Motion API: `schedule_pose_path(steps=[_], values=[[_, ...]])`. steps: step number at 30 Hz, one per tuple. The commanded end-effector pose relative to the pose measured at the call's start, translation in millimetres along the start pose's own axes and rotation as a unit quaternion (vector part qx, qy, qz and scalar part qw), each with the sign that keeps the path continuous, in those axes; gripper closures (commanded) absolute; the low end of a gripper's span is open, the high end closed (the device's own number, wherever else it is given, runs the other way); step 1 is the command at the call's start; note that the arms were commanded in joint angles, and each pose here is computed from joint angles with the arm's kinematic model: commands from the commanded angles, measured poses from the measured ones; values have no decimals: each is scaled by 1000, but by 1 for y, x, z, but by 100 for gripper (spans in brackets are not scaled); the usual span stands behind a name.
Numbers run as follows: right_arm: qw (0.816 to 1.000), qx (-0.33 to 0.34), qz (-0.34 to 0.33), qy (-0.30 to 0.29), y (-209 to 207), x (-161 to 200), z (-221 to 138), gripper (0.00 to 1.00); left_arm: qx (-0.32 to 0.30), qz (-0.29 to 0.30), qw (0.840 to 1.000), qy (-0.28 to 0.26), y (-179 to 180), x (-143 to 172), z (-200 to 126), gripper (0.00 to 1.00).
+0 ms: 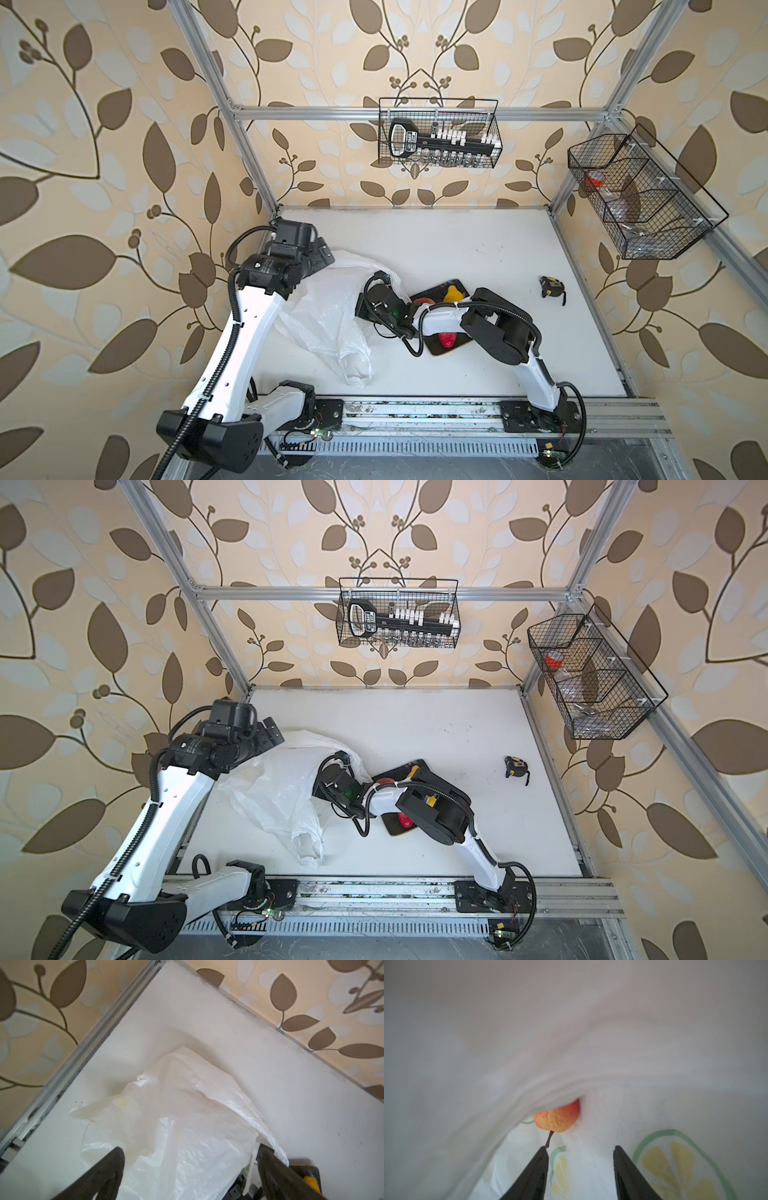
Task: Take fruits out of the plastic bag
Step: Shake the plastic bag at the middle-left of the table.
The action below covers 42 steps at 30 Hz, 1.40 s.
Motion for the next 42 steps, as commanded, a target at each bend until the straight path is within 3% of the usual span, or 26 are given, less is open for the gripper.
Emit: schedule_pose_path(steps=[1,7,12,15,17,20,24,29,35,39,42], values=[[1000,-11,-6,1,6,2,5,48,52,-54,994,86,3,12,30,1],[1000,-19,-9,-1,14,1,3,48,70,-169,972,148,19,15,90,6],[1000,-26,-17,-4,21,0,0,48,72,-192,961,184,17,18,124,17],[999,-31,-18,-1,22,1,0,48,67,-195,956,207,17,21,144,29],[999,-32,-18,-4,23,0,-1,48,69,-193,954,217,17,26,151,44],[999,-32,-22,-8,24,-4,-3,48,90,-190,953,220,12,29,148,77],[999,-32,-28,-16,24,-12,-8,46,127,-166,955,210,-1,26,123,100],[998,-25,-39,-34,22,-25,-23,41,158,-77,970,167,-37,32,59,100],[998,-11,-50,-44,9,-34,-40,35,191,-19,968,164,-64,64,13,100],[997,7,-57,-42,-5,-31,-41,31,195,9,966,168,-70,79,5,100],[997,21,-60,-34,-15,-26,-38,29,147,16,978,149,-49,78,24,100]])
Point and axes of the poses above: each gripper's point midway between its finger pads, its own z axis out along the fingers, its own y axis along the line the jaws close on, x = y × z, the point moved 1 cm from there along -z, back along the fingers, and after that the axes turned 7 degrees about -z, right-handed, at the moved point
